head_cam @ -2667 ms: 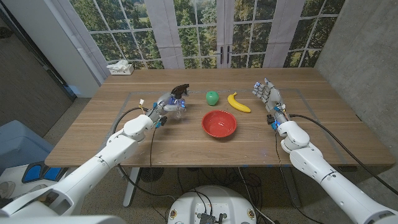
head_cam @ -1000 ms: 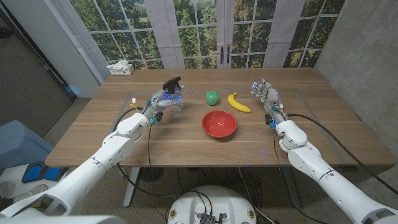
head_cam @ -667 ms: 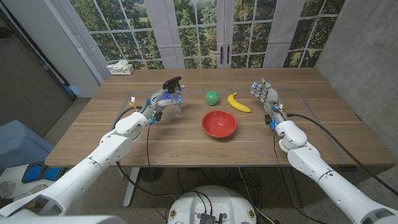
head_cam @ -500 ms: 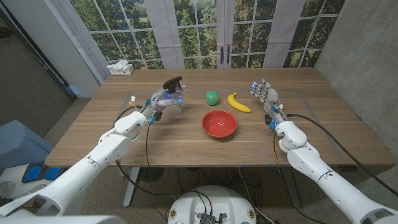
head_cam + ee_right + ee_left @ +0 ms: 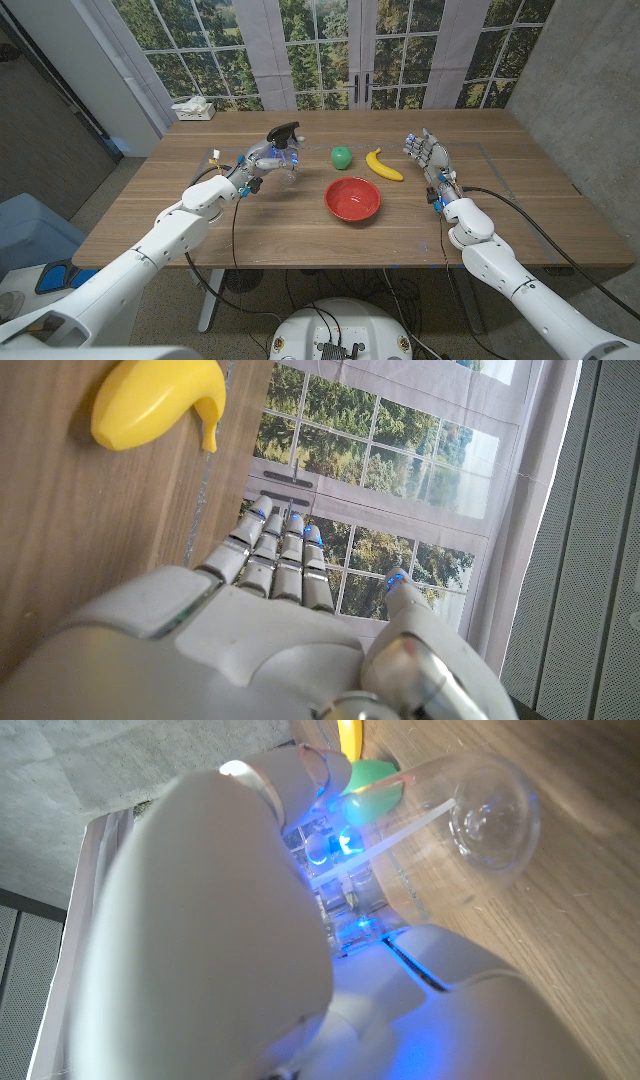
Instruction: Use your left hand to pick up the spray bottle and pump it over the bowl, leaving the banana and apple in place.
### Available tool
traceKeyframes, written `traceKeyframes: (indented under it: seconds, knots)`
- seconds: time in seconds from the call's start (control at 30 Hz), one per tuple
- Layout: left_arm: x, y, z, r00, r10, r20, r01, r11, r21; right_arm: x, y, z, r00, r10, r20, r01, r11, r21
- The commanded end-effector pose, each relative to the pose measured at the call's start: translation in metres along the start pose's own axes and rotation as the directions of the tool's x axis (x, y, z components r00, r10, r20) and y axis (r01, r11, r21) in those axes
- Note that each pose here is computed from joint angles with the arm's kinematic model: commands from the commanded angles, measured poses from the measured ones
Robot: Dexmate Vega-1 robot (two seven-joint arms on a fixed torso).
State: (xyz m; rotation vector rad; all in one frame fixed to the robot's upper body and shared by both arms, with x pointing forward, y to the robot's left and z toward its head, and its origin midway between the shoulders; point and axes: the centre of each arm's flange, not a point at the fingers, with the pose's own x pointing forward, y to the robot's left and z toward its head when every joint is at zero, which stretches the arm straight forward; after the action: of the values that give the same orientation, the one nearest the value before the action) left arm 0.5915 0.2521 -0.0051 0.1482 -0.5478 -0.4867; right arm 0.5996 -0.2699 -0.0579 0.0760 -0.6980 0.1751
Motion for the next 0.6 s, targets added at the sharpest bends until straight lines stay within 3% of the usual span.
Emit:
traceKeyframes:
  seconds: [0.03, 0.6]
  knots:
    - [-0.005, -0.011, 0.01, 0.998, -0.066, -0.01, 0.066, 0.998, 0.022, -0.009, 0.0, 0.0, 1.0, -0.007, 0.02, 0.007, 1.0, 0.016]
    - [-0.006, -0.021, 0.016, 0.986, -0.166, -0.016, 0.166, 0.986, 0.032, -0.025, 0.002, 0.001, 0.999, -0.02, 0.049, 0.02, 1.0, 0.019]
